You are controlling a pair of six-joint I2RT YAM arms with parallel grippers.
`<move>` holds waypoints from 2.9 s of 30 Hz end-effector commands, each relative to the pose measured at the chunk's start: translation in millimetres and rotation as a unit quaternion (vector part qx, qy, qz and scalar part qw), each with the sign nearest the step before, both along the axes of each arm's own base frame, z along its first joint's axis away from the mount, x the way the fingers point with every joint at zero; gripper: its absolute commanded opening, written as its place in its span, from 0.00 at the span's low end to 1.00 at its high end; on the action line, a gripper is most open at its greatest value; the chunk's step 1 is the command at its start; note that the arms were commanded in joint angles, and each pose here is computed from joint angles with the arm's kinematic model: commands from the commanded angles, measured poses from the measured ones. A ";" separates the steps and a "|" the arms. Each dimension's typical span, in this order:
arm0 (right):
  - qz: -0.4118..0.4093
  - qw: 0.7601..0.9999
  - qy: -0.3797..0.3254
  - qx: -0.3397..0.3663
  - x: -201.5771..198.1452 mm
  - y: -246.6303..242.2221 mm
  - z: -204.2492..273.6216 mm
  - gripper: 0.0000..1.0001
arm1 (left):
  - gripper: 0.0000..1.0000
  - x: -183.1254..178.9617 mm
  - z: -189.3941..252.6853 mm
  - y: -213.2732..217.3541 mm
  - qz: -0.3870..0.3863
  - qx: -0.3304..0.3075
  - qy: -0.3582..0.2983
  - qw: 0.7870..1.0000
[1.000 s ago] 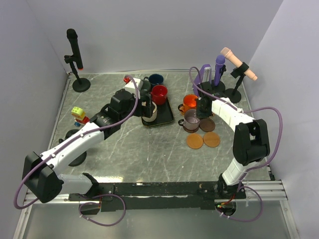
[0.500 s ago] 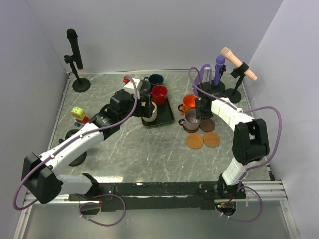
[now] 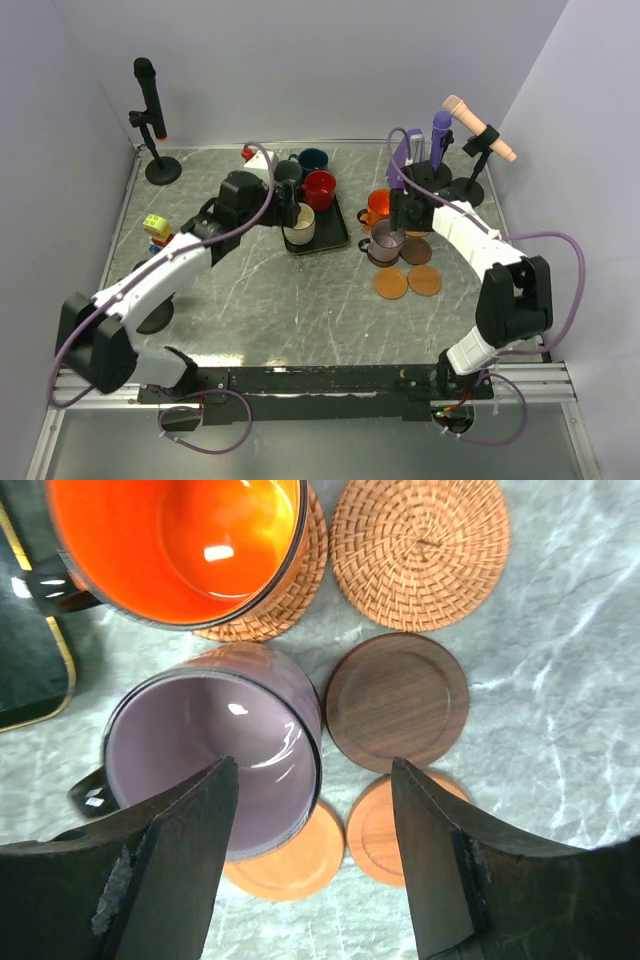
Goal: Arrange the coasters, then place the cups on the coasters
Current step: Place the cup on the coaster, then pick up the cup from the tray.
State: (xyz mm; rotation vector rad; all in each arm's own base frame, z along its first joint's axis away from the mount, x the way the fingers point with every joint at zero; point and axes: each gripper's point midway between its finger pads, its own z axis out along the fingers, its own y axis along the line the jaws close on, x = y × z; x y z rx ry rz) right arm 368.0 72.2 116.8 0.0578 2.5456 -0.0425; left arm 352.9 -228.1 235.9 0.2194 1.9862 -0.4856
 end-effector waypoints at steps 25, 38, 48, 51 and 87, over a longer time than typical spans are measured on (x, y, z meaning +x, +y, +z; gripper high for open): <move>0.002 0.993 -0.110 0.049 -9.4 2.9 77.5 0.69 | 0.70 151.2 -97.9 30.0 0.048 0.092 0.121 0.987; 0.000 0.993 -0.109 0.049 -12.7 1.7 84.3 0.69 | 0.50 188.7 -135.3 29.2 0.037 0.118 0.124 0.985; -0.002 0.994 -0.097 0.048 -17.7 0.9 78.3 0.69 | 0.09 200.8 -139.5 35.9 0.054 0.140 0.113 0.982; -0.002 0.994 -0.098 0.045 -18.0 -0.4 79.4 0.69 | 0.01 201.8 -141.3 42.3 0.062 0.150 0.110 0.981; -0.011 0.981 -0.159 0.107 5.4 19.7 155.7 0.68 | 0.01 116.3 49.9 25.3 0.012 0.079 -0.066 0.995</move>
